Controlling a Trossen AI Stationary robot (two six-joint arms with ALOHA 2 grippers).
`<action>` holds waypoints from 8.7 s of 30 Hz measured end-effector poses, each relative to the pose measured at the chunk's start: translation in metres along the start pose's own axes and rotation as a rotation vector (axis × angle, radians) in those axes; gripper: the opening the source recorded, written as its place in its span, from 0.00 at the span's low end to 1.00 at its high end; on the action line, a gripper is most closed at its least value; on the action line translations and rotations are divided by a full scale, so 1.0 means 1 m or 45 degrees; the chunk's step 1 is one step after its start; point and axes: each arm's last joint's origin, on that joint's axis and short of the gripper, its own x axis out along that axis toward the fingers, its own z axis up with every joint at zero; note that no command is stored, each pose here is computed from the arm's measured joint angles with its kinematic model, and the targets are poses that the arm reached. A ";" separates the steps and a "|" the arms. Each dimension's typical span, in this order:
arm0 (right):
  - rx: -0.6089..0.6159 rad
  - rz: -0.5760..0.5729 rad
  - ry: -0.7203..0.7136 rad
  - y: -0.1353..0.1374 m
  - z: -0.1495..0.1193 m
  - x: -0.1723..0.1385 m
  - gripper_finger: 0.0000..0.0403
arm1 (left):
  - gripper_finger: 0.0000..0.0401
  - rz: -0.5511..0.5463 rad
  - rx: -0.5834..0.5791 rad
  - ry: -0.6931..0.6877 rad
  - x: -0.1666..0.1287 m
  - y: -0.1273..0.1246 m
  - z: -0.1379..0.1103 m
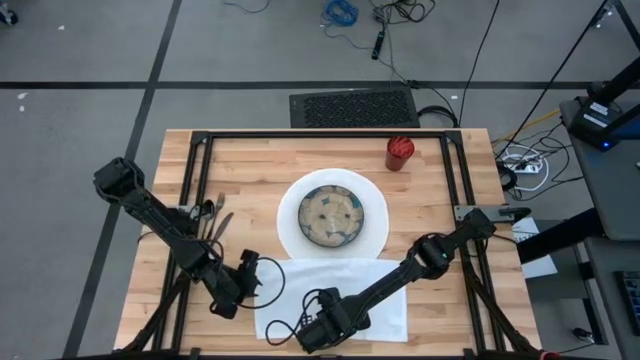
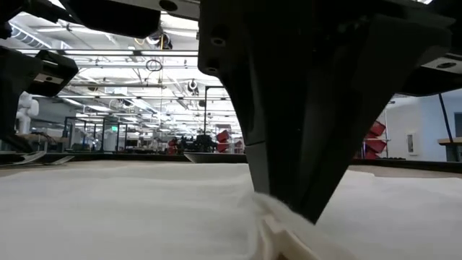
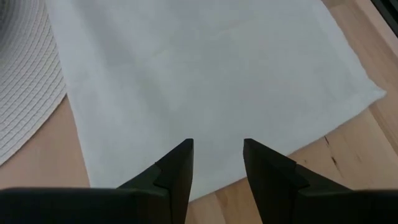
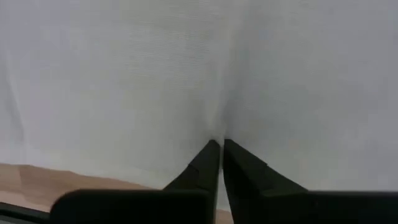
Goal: Set table place
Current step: Fold the white table napkin
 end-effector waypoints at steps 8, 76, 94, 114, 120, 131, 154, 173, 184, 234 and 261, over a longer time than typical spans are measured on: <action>-0.002 0.022 0.006 -0.002 -0.005 -0.016 0.04 | 0.32 0.002 0.001 0.001 0.000 0.000 0.000; -0.162 -0.129 -0.231 0.011 0.108 -0.026 0.35 | 0.32 0.004 -0.032 0.002 0.000 0.000 -0.001; -0.142 -0.100 -0.128 0.001 0.075 -0.023 0.02 | 0.32 -0.012 -0.017 0.006 -0.001 -0.005 -0.002; -0.051 -0.141 -0.244 0.003 0.115 -0.018 0.35 | 0.32 -0.011 -0.026 0.010 -0.001 -0.005 -0.003; -0.057 -0.122 -0.207 0.003 0.118 -0.010 0.22 | 0.32 -0.012 -0.033 0.012 -0.001 -0.006 -0.003; -0.083 -0.071 -0.185 0.000 0.104 -0.034 0.01 | 0.32 -0.010 -0.033 0.009 -0.001 -0.006 -0.003; 0.022 0.130 -0.218 -0.005 0.034 -0.023 0.39 | 0.32 0.001 -0.033 0.006 -0.001 -0.005 -0.003; -0.033 0.169 0.028 -0.011 -0.007 -0.030 0.34 | 0.32 0.006 -0.026 0.004 -0.001 -0.005 -0.003; -0.020 0.262 0.035 -0.010 -0.024 -0.022 0.33 | 0.32 0.018 -0.005 -0.016 -0.001 -0.005 -0.002; -0.492 -0.027 -0.087 -0.029 -0.024 -0.038 0.00 | 0.32 0.098 0.164 -0.471 0.013 0.059 0.049; -0.916 -0.113 -0.153 -0.034 -0.023 -0.036 0.00 | 0.58 -0.081 0.571 -0.468 0.122 0.140 0.116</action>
